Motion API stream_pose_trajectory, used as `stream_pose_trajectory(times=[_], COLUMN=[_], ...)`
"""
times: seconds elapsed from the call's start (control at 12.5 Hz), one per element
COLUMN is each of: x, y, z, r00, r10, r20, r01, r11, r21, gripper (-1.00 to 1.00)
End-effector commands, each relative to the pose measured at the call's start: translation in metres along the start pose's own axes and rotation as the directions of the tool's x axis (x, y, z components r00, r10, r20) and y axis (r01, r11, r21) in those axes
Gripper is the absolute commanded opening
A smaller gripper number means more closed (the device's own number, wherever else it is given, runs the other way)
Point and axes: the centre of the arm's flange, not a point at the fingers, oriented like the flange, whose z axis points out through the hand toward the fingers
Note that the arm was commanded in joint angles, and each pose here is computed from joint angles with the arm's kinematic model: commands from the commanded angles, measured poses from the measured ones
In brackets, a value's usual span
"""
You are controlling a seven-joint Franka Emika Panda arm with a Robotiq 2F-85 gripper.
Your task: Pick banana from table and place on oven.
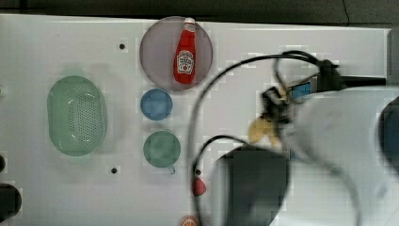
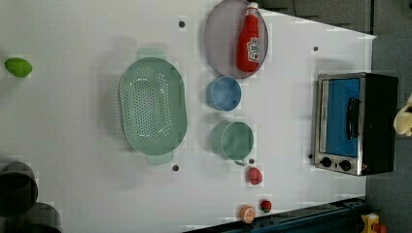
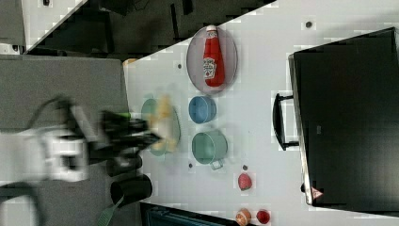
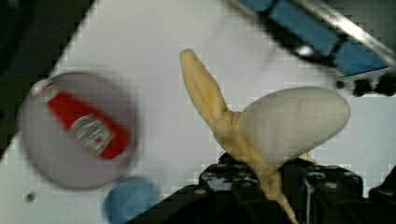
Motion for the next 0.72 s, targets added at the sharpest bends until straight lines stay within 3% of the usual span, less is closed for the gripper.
stream_pose_trajectory(times=[0.08, 0.56, 0.72], x=[0.075, 0.171, 0.174], y=[0.069, 0.148, 0.146], z=[0.048, 0.096, 0.106], r00=[0.996, 0.944, 0.936], r10=[-0.069, -0.326, -0.349], r20=[0.056, -0.052, -0.04], r01=[0.071, 0.32, 0.343], r11=[0.997, 0.942, 0.933], r21=[-0.043, -0.098, -0.112], gripper=[-0.62, -0.62, -0.55])
